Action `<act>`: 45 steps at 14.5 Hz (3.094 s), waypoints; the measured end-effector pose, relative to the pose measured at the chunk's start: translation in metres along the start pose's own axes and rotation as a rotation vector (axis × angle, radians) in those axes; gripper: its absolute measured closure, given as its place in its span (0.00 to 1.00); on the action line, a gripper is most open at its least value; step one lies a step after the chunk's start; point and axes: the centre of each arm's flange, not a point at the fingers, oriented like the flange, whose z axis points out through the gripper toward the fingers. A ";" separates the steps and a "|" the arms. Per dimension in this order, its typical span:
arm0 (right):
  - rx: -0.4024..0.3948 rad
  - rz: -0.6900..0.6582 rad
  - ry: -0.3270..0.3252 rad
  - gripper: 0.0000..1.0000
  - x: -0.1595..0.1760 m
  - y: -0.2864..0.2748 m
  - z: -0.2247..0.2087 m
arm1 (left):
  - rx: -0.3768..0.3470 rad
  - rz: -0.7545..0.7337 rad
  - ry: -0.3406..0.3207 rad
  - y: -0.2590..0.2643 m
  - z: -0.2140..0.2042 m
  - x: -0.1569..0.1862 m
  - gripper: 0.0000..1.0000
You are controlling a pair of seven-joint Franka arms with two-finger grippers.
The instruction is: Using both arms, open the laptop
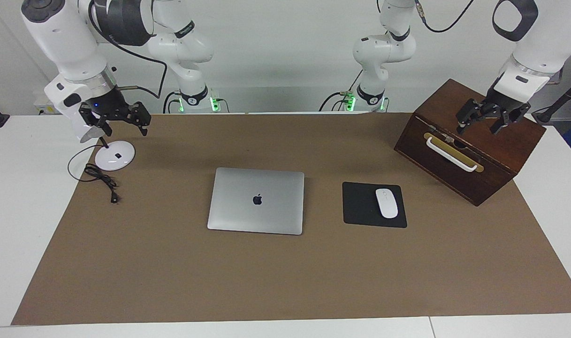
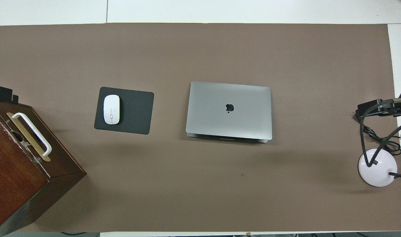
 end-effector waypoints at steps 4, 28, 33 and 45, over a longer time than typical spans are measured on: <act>0.000 0.001 0.000 0.00 0.000 0.001 0.000 | -0.003 -0.013 0.001 -0.006 0.000 -0.001 0.00; -0.005 -0.005 0.079 0.00 0.010 0.006 -0.004 | -0.001 -0.017 0.029 -0.001 0.015 0.004 0.00; -0.009 0.018 0.142 0.00 0.025 0.022 0.004 | -0.003 -0.139 0.032 -0.001 0.016 0.004 0.60; 0.238 0.209 0.529 0.00 0.032 -0.013 0.181 | -0.041 -0.239 0.207 0.025 0.047 0.033 0.99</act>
